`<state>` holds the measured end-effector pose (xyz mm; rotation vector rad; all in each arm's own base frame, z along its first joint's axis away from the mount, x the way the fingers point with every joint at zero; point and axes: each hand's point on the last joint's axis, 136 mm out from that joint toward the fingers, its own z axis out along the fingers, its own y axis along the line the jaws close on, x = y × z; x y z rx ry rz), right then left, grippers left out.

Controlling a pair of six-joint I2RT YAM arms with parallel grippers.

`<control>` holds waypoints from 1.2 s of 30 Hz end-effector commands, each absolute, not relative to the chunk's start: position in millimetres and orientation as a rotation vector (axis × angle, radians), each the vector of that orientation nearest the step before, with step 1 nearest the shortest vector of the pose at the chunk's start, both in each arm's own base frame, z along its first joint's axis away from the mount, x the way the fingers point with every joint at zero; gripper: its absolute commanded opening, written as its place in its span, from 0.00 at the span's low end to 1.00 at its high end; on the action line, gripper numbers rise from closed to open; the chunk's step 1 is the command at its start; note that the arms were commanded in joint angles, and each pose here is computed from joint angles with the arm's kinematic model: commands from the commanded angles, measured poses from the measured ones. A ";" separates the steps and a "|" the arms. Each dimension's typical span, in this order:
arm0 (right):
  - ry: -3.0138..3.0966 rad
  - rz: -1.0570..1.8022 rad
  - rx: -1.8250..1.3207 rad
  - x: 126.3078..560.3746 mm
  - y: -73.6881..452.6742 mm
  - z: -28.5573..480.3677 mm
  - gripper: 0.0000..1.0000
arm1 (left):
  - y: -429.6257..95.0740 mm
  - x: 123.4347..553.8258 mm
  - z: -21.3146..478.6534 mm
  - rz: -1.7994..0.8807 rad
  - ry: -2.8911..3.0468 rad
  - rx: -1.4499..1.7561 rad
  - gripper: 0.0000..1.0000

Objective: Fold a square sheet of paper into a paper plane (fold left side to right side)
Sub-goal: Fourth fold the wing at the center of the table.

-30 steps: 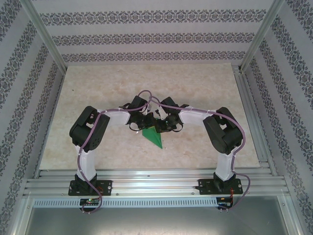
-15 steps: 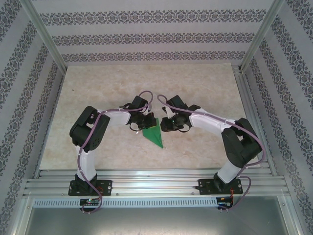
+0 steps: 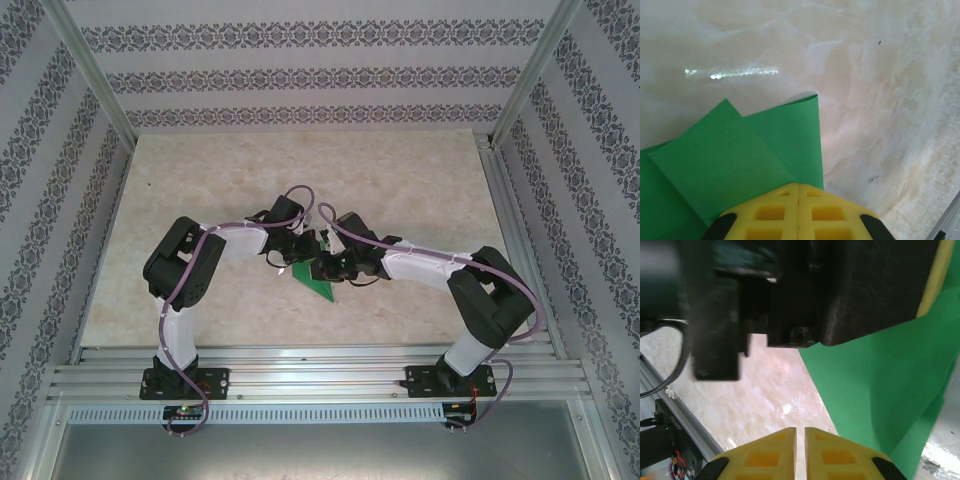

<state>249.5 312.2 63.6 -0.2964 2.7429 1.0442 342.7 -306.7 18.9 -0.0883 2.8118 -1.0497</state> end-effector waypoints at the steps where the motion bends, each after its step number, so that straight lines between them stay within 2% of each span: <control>1: 2.754 1.056 -0.264 251.8 317.6 57.2 0.12 | -287.7 322.4 -22.2 -0.859 2.951 -0.109 0.07; 20: 2.864 0.962 -0.241 238.1 298.1 21.1 0.12 | -286.6 322.5 -21.2 -0.849 2.955 -0.103 0.06; 32: 2.863 0.949 -0.248 238.5 292.9 21.6 0.13 | -285.5 321.7 -22.0 -0.841 2.958 -0.104 0.06; 36: 2.770 0.973 -0.283 244.0 292.2 51.0 0.25 | -287.3 322.8 -19.2 -0.854 2.952 -0.100 0.06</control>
